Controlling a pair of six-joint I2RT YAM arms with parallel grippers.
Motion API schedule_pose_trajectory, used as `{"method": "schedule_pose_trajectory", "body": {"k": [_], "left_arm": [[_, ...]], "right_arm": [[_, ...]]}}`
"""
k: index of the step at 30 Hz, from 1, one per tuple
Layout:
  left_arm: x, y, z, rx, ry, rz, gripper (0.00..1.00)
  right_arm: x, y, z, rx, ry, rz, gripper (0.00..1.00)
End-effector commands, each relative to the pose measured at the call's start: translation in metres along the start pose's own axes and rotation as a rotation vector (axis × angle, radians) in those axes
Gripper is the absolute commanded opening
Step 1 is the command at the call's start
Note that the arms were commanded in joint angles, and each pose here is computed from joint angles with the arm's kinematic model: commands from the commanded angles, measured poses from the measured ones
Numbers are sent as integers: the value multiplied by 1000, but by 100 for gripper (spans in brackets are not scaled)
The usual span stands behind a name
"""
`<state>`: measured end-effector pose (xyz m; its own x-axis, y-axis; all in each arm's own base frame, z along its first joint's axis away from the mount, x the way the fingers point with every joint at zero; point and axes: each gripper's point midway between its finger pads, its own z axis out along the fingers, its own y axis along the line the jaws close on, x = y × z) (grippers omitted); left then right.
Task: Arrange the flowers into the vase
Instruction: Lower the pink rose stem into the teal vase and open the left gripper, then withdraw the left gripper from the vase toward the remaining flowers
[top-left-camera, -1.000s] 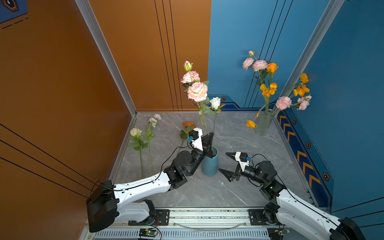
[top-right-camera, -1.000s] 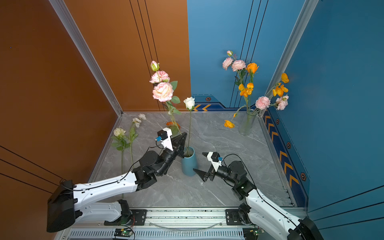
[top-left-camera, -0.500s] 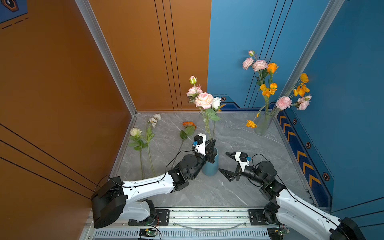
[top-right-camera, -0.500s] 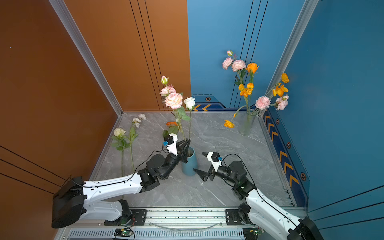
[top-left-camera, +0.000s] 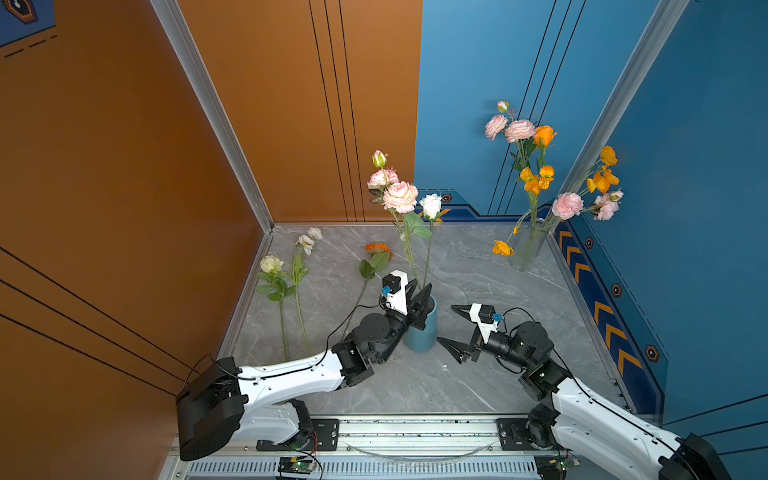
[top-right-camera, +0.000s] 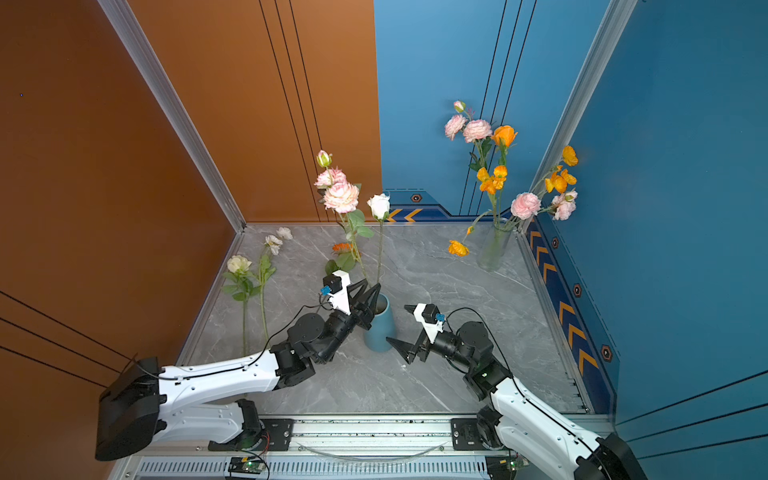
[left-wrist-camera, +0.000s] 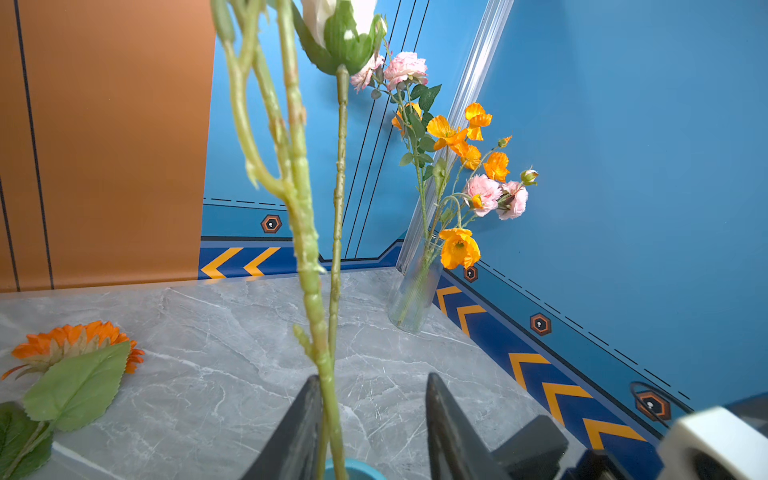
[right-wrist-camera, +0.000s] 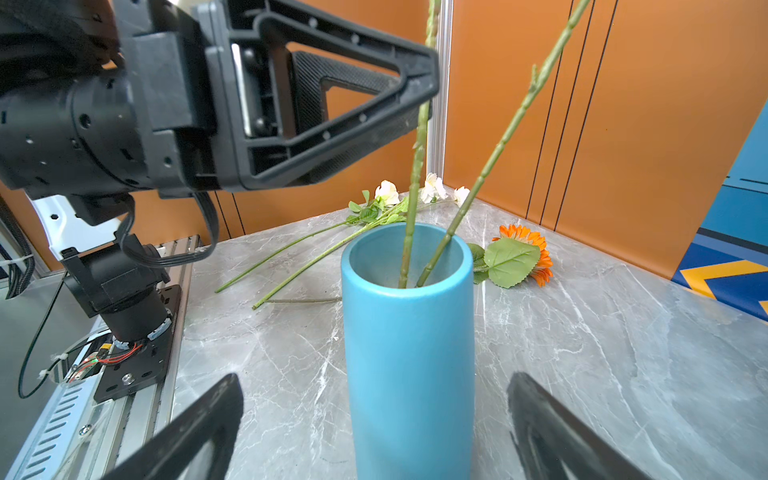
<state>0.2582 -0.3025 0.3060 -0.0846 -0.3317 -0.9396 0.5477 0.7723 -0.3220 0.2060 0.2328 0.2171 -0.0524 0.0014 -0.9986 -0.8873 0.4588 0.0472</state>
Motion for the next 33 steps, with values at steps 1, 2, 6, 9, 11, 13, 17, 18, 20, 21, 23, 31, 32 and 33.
{"method": "schedule_pose_trajectory", "body": {"k": [1, 2, 6, 9, 11, 13, 17, 18, 20, 21, 23, 31, 32, 33], "left_arm": [[-12, 7, -17, -40, -34, 11, 49], [-12, 12, -22, -57, -22, 20, 50], [-16, 23, -39, -76, 28, 78, 53], [-26, 30, -55, -75, 44, 111, 59], [-32, 38, -64, -89, 80, 143, 59], [-38, 48, -73, -116, 113, 172, 59], [-55, 86, -91, -274, 211, 249, 56], [-56, 100, -97, -339, 251, 274, 54], [-57, 134, -108, -492, 344, 299, 49], [-52, 148, -112, -545, 407, 291, 48], [-32, 174, -115, -609, 550, 228, 47], [19, 269, -145, -951, 659, -67, 38], [21, 280, -148, -983, 655, -85, 38], [24, 290, -149, -1009, 658, -92, 38]], "right_arm": [[-9, 0, -2, 1, -33, -1, 100], [-10, 1, -2, 1, -34, -3, 100], [-13, 2, -4, -1, -41, -7, 100], [-15, 4, -5, -10, -45, -10, 100], [-15, 7, -5, -17, -43, -15, 100], [-15, 10, -4, -24, -28, -28, 100], [-15, 22, -1, -66, -11, -50, 100], [-15, 25, 0, -83, -2, -54, 100], [-14, 33, 1, -108, 12, -69, 100], [-14, 34, 2, -111, 16, -76, 100], [-12, 35, 3, -111, 25, -85, 100], [-13, 36, 2, -112, 20, -91, 100], [-13, 36, 2, -110, 20, -91, 100], [-12, 36, 2, -108, 22, -90, 100]]}}
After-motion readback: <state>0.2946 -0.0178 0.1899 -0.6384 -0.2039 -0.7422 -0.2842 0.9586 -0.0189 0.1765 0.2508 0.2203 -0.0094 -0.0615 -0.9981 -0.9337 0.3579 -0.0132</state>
